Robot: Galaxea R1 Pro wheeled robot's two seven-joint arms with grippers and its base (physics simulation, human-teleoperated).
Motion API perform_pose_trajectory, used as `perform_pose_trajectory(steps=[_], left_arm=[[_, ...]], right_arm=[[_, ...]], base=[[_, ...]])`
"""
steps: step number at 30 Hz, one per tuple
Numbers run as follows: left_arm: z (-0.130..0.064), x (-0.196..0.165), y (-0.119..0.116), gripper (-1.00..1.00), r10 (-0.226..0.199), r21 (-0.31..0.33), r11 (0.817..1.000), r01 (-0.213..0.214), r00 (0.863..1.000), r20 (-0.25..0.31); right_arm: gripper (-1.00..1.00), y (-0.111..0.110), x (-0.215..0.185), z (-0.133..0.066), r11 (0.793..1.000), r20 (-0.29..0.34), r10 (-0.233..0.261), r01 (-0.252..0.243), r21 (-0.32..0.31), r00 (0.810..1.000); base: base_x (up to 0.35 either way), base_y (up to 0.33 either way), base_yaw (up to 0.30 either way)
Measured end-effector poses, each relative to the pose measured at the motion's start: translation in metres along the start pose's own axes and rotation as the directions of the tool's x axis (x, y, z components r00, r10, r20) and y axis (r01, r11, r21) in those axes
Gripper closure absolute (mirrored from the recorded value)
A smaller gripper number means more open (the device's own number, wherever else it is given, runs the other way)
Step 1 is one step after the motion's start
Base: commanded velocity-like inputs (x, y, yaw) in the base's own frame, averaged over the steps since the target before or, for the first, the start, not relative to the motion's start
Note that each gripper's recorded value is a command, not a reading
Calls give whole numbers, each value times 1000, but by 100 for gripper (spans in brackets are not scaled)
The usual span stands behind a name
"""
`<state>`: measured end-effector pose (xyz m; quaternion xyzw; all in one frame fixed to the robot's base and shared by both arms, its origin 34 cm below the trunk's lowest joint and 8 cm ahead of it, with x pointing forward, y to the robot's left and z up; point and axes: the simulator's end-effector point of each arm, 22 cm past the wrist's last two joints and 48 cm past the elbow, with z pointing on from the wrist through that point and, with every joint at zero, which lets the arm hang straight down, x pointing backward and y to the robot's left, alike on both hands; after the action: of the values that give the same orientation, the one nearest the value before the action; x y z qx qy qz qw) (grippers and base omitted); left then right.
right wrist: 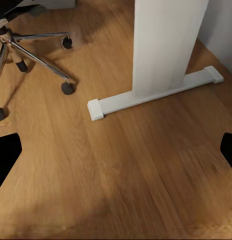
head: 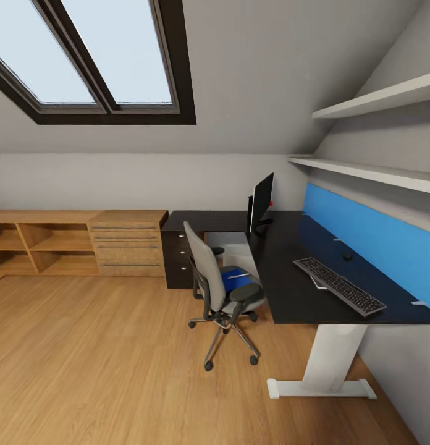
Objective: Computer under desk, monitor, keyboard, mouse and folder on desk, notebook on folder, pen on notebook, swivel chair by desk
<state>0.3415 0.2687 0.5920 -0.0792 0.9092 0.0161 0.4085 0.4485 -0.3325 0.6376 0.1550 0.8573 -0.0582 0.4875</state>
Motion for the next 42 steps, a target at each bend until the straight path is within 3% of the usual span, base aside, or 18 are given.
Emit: perform_pose_trajectory(steps=[4,10,42], left_arm=[[0,1,0,-100,-1,0,1000,1,1000,-2],[-1,2,0,-100,-1,0,1000,1,1000,-6],[-1,3,2,-100,-4,-9,1000,4,1000,-7]], right_arm=[[-100,-18,66,-33,999,-165,-26,31,30,986],[-100,-21,95,-51,999,-252,-31,41,34,967],[-100,-22,98,-53,999,-260,-29,40,37,965]], base=[[0,0,-1],[0,0,0],[16,13,0]])
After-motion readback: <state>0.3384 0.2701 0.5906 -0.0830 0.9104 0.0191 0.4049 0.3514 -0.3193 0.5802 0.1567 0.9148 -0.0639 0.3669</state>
